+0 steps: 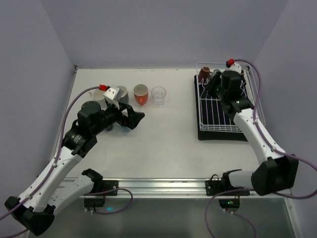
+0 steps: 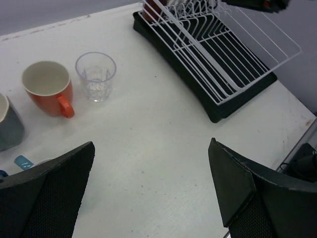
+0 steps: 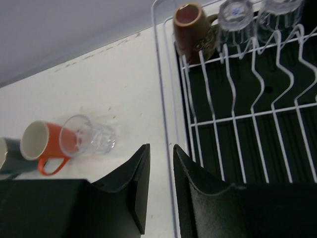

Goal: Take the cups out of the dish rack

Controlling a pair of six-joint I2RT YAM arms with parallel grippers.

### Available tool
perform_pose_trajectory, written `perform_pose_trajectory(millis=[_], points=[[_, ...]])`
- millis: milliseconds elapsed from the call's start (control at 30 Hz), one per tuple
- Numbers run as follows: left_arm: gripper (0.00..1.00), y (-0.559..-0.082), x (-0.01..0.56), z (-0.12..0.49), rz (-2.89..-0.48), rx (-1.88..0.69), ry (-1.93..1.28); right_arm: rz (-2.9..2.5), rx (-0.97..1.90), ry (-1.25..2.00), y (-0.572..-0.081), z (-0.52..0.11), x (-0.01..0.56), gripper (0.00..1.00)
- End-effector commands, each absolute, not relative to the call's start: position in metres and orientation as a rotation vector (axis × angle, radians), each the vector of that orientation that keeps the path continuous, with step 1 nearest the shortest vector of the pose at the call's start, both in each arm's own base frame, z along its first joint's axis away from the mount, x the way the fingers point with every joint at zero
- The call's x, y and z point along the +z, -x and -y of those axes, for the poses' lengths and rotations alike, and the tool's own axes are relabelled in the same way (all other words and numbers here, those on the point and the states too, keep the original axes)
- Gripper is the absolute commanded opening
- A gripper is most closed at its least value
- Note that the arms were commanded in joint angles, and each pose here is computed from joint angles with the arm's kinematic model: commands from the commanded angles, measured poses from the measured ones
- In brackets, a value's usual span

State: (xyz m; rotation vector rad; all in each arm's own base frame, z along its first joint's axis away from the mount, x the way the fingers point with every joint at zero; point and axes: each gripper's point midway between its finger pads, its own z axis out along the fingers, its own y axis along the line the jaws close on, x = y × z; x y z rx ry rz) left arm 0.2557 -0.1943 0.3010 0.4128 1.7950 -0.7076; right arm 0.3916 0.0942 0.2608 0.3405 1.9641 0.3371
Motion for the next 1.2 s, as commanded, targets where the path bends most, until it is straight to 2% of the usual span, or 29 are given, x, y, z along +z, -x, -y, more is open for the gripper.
perform_pose_trajectory(millis=[0, 133, 167, 200, 367, 467, 500, 667, 1167], points=[[1.00, -0.230, 0.281, 0.208, -1.750, -0.830, -0.530, -1.917, 0.200, -0.362, -0.429, -0.067, 0.283, 0.28], [1.00, -0.223, 0.282, 0.203, -1.688, -0.819, -0.531, -1.952, 0.064, -0.344, -0.476, -0.055, 0.277, 0.30], [1.00, -0.224, 0.281, 0.202, -1.688, -0.813, -0.529, -1.997, 0.035, -0.341, -0.493, -0.055, 0.257, 0.30], [1.00, -0.224, 0.282, 0.203, -1.687, -0.812, -0.530, -1.977, 0.028, -0.344, -0.505, -0.054, 0.273, 0.30], [1.00, -0.223, 0.284, 0.205, -1.689, -0.817, -0.537, -2.016, -0.041, -0.344, -0.560, -0.049, 0.255, 0.35], [1.00, -0.223, 0.277, 0.207, -1.713, -0.803, -0.547, -2.019, -0.024, -0.337, -0.578, -0.054, 0.254, 0.50], [1.00, -0.223, 0.276, 0.208, -1.715, -0.804, -0.551, -2.046, -0.024, -0.333, -0.586, -0.057, 0.238, 0.56], [1.00, -0.225, 0.272, 0.211, -1.729, -0.803, -0.560, -2.055, -0.023, -0.335, -0.605, -0.060, 0.226, 0.64], [1.00, -0.228, 0.267, 0.213, -1.751, -0.800, -0.560, -2.125, -0.079, -0.382, -0.614, -0.051, 0.173, 0.65]])
